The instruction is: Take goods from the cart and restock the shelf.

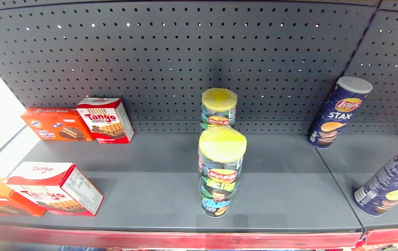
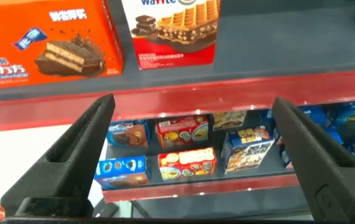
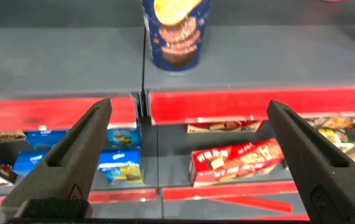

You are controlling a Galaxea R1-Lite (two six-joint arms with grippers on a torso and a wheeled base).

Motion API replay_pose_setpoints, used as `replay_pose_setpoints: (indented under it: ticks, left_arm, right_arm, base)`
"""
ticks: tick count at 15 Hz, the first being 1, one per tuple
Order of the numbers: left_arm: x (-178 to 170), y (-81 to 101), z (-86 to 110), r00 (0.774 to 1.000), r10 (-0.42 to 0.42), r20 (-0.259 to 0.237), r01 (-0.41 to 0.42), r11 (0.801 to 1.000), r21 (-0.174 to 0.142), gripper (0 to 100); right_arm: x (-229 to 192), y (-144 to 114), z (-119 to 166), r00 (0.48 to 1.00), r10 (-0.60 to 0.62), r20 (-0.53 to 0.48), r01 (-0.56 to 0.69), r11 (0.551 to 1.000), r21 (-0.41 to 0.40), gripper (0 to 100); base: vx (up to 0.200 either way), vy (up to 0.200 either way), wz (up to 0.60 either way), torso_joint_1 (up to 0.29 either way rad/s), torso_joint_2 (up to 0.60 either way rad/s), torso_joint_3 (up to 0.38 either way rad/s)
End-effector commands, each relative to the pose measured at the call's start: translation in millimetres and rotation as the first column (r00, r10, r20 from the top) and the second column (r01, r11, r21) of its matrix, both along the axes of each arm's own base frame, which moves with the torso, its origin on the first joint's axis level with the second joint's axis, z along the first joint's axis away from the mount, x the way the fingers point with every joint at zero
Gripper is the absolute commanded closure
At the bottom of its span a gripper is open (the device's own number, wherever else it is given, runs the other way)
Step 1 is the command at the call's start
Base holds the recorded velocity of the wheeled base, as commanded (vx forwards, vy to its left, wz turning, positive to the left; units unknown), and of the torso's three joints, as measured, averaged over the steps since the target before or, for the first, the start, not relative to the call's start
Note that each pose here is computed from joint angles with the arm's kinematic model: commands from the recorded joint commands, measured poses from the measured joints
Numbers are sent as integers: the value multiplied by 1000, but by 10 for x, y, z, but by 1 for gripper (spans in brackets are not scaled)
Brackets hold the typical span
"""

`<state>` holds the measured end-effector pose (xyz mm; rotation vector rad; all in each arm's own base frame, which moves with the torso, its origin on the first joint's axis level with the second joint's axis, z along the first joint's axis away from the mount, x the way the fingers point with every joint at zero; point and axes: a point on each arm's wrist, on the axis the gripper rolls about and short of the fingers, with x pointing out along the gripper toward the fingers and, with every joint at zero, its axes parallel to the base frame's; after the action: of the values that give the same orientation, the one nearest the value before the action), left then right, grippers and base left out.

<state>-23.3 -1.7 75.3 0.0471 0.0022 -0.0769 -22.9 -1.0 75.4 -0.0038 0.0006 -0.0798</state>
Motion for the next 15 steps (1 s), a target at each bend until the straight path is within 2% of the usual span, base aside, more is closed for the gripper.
replay_pose_setpoints:
  ticks: [1,2,5,15]
  left_arm:
    - [2,0,1,1000,0,-2,0,1000,0,0]
    - [2,0,1,1000,0,-2,0,1000,0,0]
    - [2,0,1,1000,0,-2,0,1000,0,0]
    - [2,0,1,1000,0,-2,0,1000,-1,0]
  right_arm:
    - [0,0,0,1000,0,0,0,1000,-1,0]
    - [0,0,0,1000,0,0,0,1000,-1,0]
    - [0,0,0,1000,0,0,0,1000,-1,0]
    - [0,0,0,1000,2,0,-2,1000,-2,0]
  base:
    - [0,0,0,0,0,0]
    - [0,0,0,0,0,0]
    - [-200,0,0,19,10,7]
    - [0,0,0,0,0,0]
